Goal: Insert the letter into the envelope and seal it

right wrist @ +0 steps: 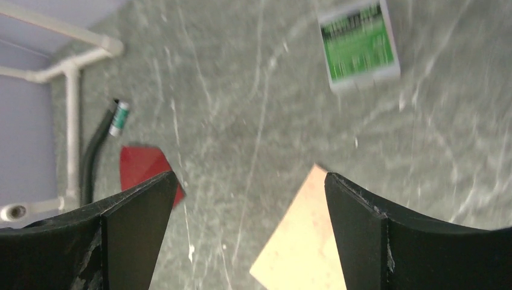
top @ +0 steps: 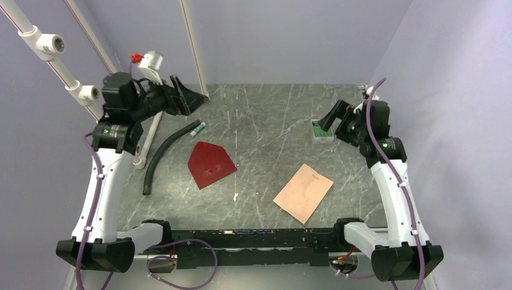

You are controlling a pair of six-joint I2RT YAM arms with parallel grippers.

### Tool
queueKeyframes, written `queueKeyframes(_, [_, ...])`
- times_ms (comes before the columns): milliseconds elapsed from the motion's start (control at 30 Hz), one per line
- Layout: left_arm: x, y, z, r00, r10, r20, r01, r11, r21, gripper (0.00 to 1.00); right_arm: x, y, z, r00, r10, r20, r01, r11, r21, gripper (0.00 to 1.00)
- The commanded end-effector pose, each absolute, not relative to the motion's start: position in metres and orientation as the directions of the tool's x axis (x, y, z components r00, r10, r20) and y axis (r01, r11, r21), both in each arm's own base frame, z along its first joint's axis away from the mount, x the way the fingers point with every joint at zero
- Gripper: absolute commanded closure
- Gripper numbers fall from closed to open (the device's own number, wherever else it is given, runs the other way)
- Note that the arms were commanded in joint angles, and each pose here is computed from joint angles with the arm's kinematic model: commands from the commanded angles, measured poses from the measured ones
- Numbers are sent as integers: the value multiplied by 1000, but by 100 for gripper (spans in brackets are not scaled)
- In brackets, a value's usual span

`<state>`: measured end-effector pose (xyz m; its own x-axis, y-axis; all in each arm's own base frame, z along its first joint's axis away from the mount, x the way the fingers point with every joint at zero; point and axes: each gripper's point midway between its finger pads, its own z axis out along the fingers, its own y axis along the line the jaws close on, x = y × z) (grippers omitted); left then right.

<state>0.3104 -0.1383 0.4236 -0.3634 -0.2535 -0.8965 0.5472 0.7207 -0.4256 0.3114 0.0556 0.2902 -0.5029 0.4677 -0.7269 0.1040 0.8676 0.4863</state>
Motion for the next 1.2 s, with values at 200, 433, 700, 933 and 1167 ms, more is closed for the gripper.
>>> queueKeyframes(200, [287, -251, 318, -697, -186, -693, 538, 503, -676, 7, 237, 52, 168, -729, 534, -427, 375, 835, 404, 11])
queueKeyframes(433, [272, -314, 232, -813, -4, -582, 494, 525, -693, 9, 197, 35, 99, -729, 621, -287, 568, 783, 253, 17])
queueKeyframes(700, [264, -348, 178, -845, 138, -517, 506, 523, -686, 20, 194, 40, 55, -682, 678, -274, 610, 734, 299, 18])
queueKeyframes(933, [270, -354, 162, -861, 168, -480, 487, 545, -682, 23, 207, 46, 34, -657, 703, -271, 612, 708, 353, 28])
queueKeyframes(1167, [278, -352, 157, -866, 159, -474, 470, 584, -662, 23, 207, 52, 15, -657, 710, -252, 606, 697, 383, 41])
